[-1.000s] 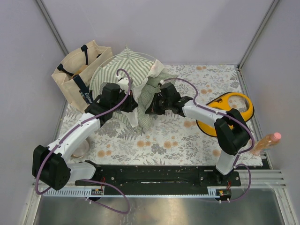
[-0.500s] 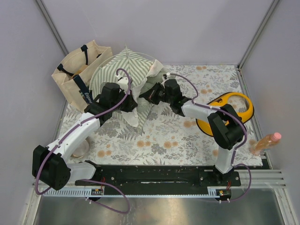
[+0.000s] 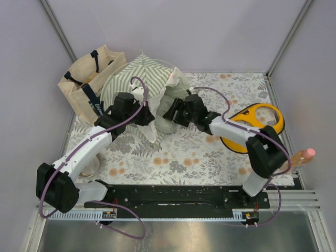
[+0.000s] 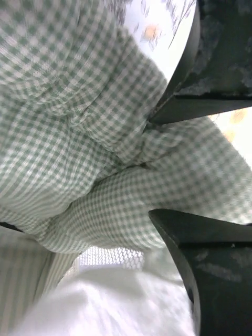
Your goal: Set up the pet tent
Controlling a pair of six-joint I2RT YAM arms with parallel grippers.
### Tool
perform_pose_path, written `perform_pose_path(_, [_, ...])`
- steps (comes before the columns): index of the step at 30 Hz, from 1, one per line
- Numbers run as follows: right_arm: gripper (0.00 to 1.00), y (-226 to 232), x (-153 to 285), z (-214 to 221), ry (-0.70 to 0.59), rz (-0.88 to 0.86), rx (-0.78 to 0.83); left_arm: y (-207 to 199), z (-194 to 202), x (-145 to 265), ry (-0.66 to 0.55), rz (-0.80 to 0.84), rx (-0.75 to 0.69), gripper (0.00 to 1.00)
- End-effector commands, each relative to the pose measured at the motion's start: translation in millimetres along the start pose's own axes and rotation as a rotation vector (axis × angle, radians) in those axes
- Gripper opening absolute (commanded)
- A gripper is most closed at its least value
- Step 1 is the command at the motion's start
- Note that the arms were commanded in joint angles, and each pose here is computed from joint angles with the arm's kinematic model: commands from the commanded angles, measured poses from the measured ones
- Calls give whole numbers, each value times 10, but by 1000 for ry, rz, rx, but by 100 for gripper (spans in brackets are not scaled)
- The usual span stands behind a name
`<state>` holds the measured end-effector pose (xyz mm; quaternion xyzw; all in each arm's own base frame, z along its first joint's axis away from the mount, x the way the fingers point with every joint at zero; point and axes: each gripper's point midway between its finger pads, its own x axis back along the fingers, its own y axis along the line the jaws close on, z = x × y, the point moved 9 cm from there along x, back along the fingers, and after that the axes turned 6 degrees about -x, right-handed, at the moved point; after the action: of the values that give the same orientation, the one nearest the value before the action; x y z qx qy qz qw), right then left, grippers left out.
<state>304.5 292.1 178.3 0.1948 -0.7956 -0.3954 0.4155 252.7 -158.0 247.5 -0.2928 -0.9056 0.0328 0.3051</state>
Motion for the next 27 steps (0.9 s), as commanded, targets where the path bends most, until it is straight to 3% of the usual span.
perform_pose_path(1, [82, 338, 704, -350, -258, 80, 220, -46, 79, 16, 69, 46, 7, 0])
perform_pose_path(4, [90, 326, 890, -571, -355, 128, 240, -50, 77, -1, 68, 56, 8, 0])
perform_pose_path(8, [94, 265, 874, -815, -424, 195, 267, -48, 77, -14, 69, 59, 11, 0])
perform_pose_path(14, [98, 205, 546, -1161, -512, 366, 336, -32, 66, -14, 64, 40, 7, 0])
perform_pose_path(19, [99, 87, 74, -1298, -460, 426, 376, -55, 24, -1, 64, 45, 19, 0])
perform_pose_path(21, [89, 54, -53, -1309, -440, 427, 377, -57, 15, -2, 63, 45, 20, 0])
perform_pose_path(25, [29, 57, -116, -1269, -432, 364, 355, -71, -28, 6, 54, 59, 18, 0])
perform_pose_path(27, [6, 87, -110, -1255, -439, 302, 358, -78, -38, -2, 48, 66, 10, 0])
